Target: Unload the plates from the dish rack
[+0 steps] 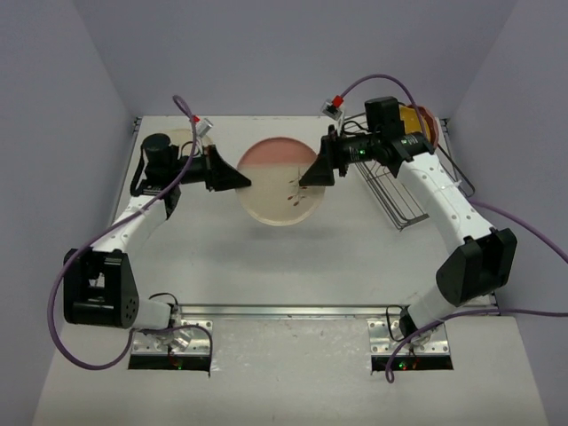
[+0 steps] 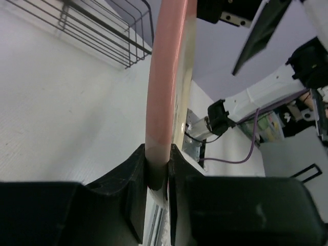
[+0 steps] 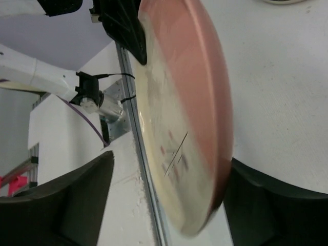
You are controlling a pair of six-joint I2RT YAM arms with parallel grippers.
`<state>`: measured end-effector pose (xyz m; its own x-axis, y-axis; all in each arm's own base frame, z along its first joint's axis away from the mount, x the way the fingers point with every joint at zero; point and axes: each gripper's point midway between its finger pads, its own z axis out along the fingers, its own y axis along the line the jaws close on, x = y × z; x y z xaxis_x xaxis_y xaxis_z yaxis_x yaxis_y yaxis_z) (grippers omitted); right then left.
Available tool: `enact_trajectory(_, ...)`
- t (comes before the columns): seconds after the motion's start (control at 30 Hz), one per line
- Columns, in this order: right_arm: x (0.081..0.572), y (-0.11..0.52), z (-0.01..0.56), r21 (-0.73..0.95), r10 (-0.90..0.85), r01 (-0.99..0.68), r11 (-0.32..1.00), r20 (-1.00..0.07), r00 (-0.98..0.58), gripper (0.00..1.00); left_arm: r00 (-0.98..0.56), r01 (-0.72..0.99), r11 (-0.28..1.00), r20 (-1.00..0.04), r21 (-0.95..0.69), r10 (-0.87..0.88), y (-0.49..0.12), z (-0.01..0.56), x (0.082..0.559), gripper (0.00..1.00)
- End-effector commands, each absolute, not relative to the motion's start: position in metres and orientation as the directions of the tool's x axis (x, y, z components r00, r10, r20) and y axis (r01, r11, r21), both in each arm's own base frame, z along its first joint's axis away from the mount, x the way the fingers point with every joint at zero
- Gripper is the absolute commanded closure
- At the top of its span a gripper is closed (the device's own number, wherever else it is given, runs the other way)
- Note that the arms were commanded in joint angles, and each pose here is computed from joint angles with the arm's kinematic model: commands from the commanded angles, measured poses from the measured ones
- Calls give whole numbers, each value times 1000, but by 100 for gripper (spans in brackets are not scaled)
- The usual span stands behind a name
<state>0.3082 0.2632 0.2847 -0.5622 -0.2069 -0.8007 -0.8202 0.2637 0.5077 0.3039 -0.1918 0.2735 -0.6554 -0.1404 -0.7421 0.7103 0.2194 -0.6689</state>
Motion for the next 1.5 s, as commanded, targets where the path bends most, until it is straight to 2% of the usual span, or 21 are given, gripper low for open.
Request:
enact_trajectory(0.0,323,258,284,435,-201,-826,360,-828,-524,3,-645,625,302,-694,-720,-320,-115,279,346,100)
enact_trajectory(0.07,331,250,272,402,-213,-806,435,-824,-525,1,-648,553,341,-650,-760,-396,-78,272,370,100)
enact_trajectory(0.2,334,240,253,376,-245,-780,501,-802,-545,1,-601,407,405,-574,-819,-556,1,256,414,100)
enact_trajectory(0.3,329,236,244,373,-261,-778,505,-794,-549,1,-524,307,431,-529,-848,-667,59,242,445,100)
enact_trajectory(0.5,322,232,237,365,-279,-778,512,-785,-552,1,-427,209,449,-494,-869,-757,121,219,484,100)
enact_trajectory(1.0,322,234,235,392,-281,-767,509,-766,-578,1,-344,71,501,-493,-862,-799,167,158,516,100)
enact_trajectory(1.17,323,234,235,397,-282,-764,509,-762,-583,1,-364,6,532,-497,-847,-788,172,135,518,100)
enact_trajectory(1.27,323,235,234,400,-282,-760,511,-757,-589,1,-373,-58,597,-538,-800,-756,174,120,522,100)
enact_trajectory(1.47,323,235,232,411,-283,-755,510,-749,-599,1,-398,-102,615,-534,-782,-746,164,105,530,100)
